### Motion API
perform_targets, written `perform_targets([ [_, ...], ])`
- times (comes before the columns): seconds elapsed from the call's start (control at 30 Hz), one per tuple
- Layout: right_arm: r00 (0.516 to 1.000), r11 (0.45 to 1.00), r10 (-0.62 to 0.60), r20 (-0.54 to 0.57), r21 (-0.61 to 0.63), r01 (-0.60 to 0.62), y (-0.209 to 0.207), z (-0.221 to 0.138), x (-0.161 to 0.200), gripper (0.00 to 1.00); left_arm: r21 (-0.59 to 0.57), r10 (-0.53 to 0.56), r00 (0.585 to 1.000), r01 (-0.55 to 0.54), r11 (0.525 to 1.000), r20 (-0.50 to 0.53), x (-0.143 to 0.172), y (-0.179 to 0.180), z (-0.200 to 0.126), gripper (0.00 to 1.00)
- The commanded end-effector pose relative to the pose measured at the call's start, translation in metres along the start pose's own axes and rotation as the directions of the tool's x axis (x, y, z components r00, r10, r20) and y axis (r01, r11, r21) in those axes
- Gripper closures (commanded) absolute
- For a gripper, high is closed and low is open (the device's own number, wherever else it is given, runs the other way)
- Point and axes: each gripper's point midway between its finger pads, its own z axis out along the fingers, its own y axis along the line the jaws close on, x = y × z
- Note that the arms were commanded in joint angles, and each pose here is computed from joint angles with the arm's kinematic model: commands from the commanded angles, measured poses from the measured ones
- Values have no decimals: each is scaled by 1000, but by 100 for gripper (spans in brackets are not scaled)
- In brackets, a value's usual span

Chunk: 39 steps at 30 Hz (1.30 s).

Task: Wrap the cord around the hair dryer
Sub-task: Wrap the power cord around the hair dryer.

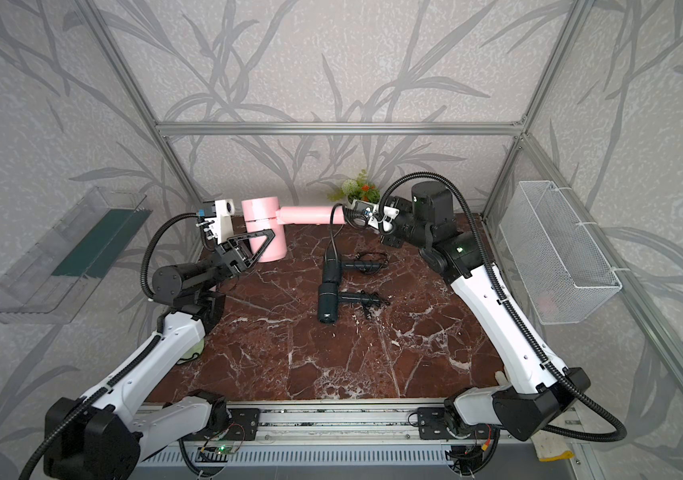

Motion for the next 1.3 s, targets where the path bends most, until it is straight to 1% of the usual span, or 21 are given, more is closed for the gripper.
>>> perform_targets([
  [0.0,969,983,172,180,-95,-157,18,-10,-26,100,151,66,993,-80,985,95,-16,-44,1,100],
  [0.07,943,962,259,209,-149,-231,32,-6,-24,100,157,77,992,-93,983,104,-18,-45,4,100],
  [0.13,919,936,332,213,-193,-293,45,1,-18,100,162,87,989,-107,981,122,-21,-46,6,100],
  [0.17,914,925,356,197,-214,-314,57,6,-12,100,159,85,987,-107,981,138,-24,-45,7,100],
  [0.23,916,917,366,163,-229,-326,80,14,-4,100,150,81,980,-109,983,182,-31,-42,7,100],
  [0.3,930,917,349,111,-244,-315,109,20,5,100,126,68,969,-101,987,237,-40,-32,5,100],
  [0.4,963,937,268,30,-241,-253,149,16,15,100,88,65,948,-97,991,311,-54,-18,1,100],
  [0.5,986,959,166,-36,-228,-170,174,1,20,100,14,82,906,-97,995,415,-68,1,-10,100],
  [0.53,992,966,113,-61,-226,-124,183,-6,21,100,-27,98,894,-96,995,438,-72,10,-15,100],
  [0.63,993,975,-52,-111,-223,26,201,-27,17,100,-147,171,874,-115,982,455,-76,29,-21,100],
  [0.7,981,970,-159,-115,-204,134,203,-42,7,100,-245,228,872,-130,961,434,-74,43,-25,100],
  [0.73,969,964,-216,-120,-182,192,199,-49,1,100,-303,266,872,-145,942,412,-72,50,-28,100],
  [0.8,944,949,-302,-132,-137,284,186,-60,-10,100,-430,341,874,-176,886,346,-66,63,-36,100],
  [0.87,914,923,-384,-134,-72,378,164,-70,-27,100,-559,406,886,-224,798,224,-55,77,-46,100],
  [0.93,885,894,-446,-132,-15,448,141,-78,-46,100,-643,434,896,-279,713,92,-43,87,-54,100],
  [0.97,869,876,-477,-134,15,483,130,-81,-56,100,-676,428,903,-291,677,39,-36,94,-60,100],
  [1.0,857,861,-498,-130,46,507,119,-83,-66,100,-690,425,905,-303,657,7,-32,97,-64,100],
  [1.07,817,811,-563,-125,106,575,98,-86,-89,100,-717,384,918,-335,611,-102,-15,107,-73,100],
  [1.13,796,780,-592,-122,162,605,74,-87,-109,100,-718,325,928,-351,601,-182,2,113,-77,100],
  [1.27,792,762,-603,-97,223,608,39,-79,-131,100,-712,209,933,-360,603,-295,34,119,-87,100],
])
